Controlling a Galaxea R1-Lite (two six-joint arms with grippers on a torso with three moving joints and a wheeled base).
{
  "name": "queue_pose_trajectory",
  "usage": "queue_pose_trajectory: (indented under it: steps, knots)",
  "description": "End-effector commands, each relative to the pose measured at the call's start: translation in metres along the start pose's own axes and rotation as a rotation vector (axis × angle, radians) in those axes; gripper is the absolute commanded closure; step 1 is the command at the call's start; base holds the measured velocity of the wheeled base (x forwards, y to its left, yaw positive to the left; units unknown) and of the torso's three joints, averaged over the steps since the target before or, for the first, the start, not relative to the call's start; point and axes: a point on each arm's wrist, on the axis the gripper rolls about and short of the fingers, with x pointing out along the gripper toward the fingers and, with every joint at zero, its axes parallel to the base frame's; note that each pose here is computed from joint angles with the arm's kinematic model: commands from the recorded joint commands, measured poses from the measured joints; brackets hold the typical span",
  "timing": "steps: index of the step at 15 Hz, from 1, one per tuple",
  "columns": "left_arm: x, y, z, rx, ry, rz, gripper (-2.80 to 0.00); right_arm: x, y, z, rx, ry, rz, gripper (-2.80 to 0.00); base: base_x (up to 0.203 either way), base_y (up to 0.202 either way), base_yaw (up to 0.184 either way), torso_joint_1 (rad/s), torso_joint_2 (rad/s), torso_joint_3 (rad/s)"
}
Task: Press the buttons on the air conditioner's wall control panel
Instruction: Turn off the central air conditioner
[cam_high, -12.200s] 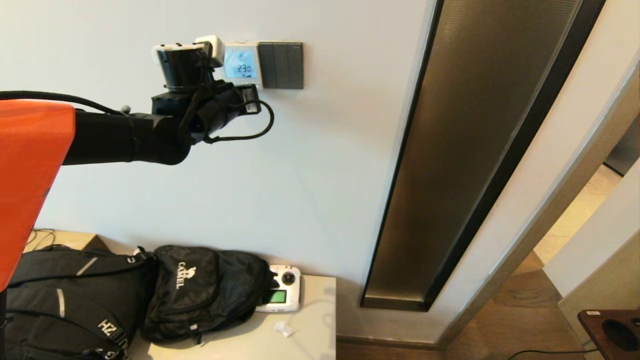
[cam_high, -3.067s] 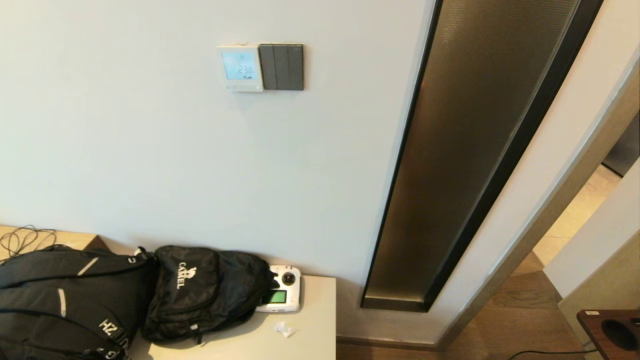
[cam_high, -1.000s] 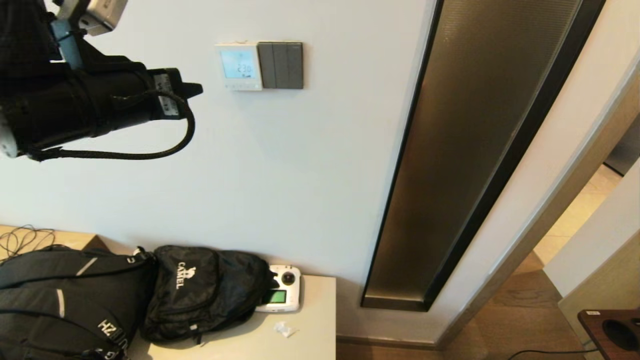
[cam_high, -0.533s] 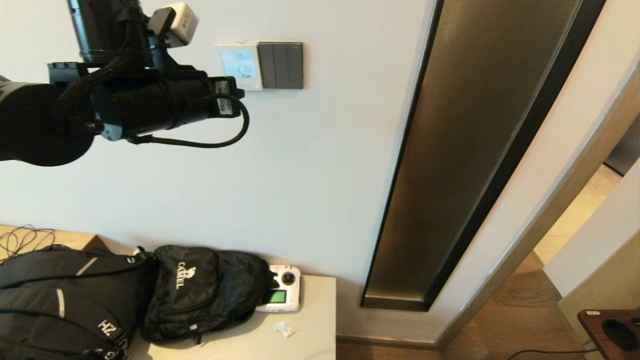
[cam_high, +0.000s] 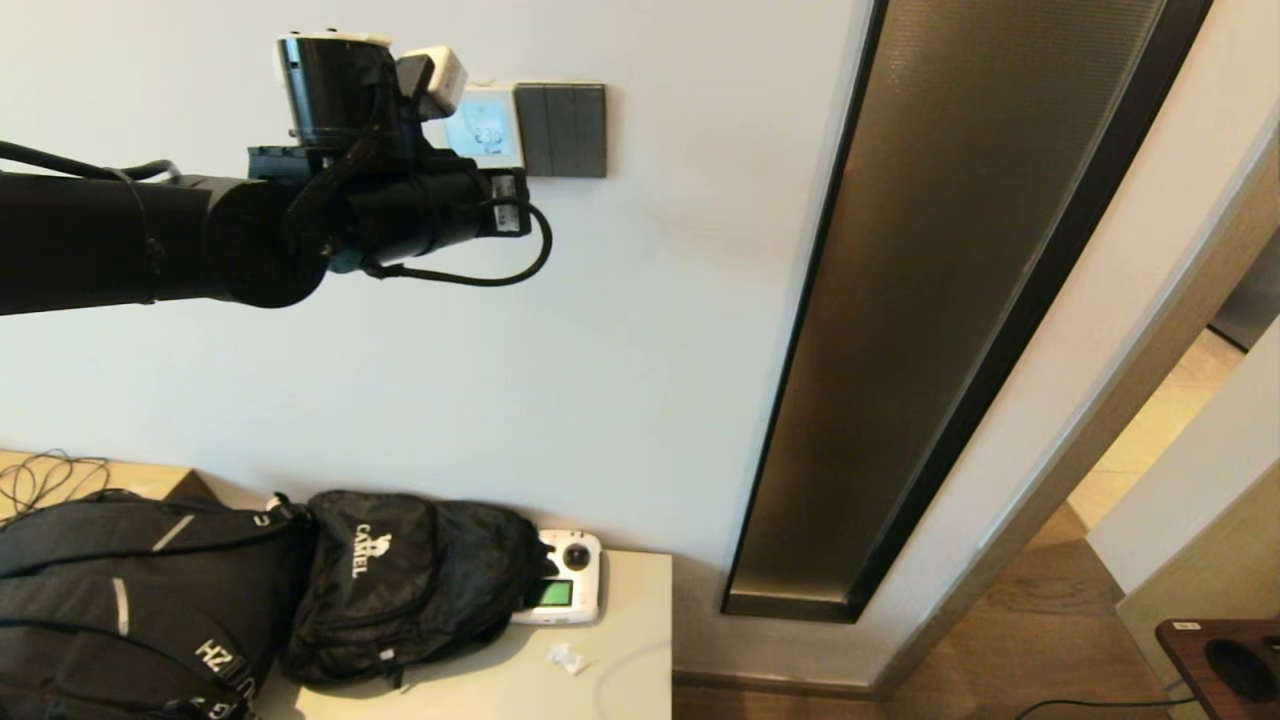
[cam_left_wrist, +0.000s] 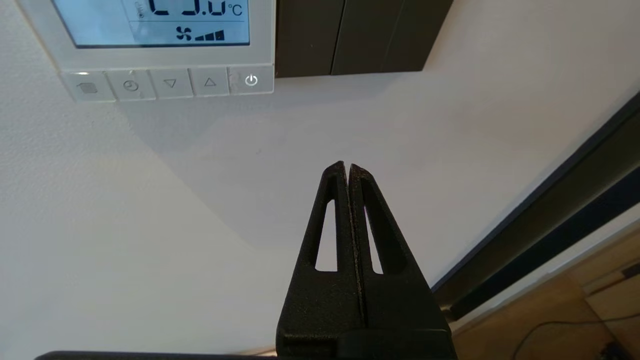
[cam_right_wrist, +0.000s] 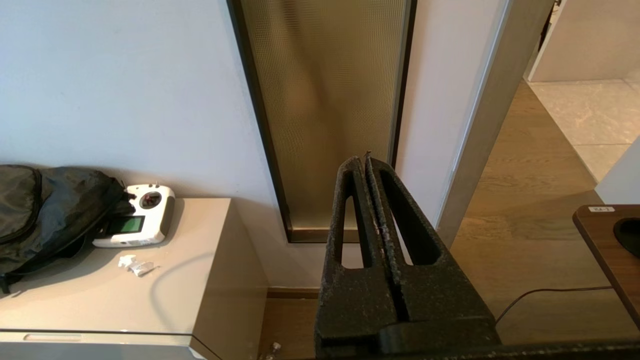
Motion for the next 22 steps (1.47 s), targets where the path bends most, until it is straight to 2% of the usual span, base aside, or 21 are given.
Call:
queue_pose_trajectory:
  steps: [1,5,9,15,22]
  knots:
    - [0.011,0.001,-0.005,-0.002,0.003,0.001,0.0,0.0,0.0,0.0,0.0,0.001,0.001,0.0,0.0,0.0,0.0,0.0,0.0,0.0]
    - [0.017,0.002,0.003,0.0,-0.041,0.052,0.0,0.0,0.0,0.0,0.001,0.001,0.0,0.0,0.0,0.0,0.0,0.0,0.0,0.0]
    - [0.023,0.002,0.011,0.001,-0.076,0.055,0.0,0.0,0.0,0.0,0.0,0.001,-0.001,0.0,0.0,0.0,0.0,0.0,0.0,0.0]
    - [0.035,0.006,0.005,0.0,-0.056,0.065,0.0,0.0,0.0,0.0,0.0,0.001,0.0,0.0,0.0,0.0,0.0,0.0,0.0,0.0]
    - [0.035,0.03,0.006,-0.001,-0.058,0.116,0.0,0.0,0.0,0.0,0.0,0.001,0.001,0.0,0.0,0.0,0.0,0.0,0.0,0.0]
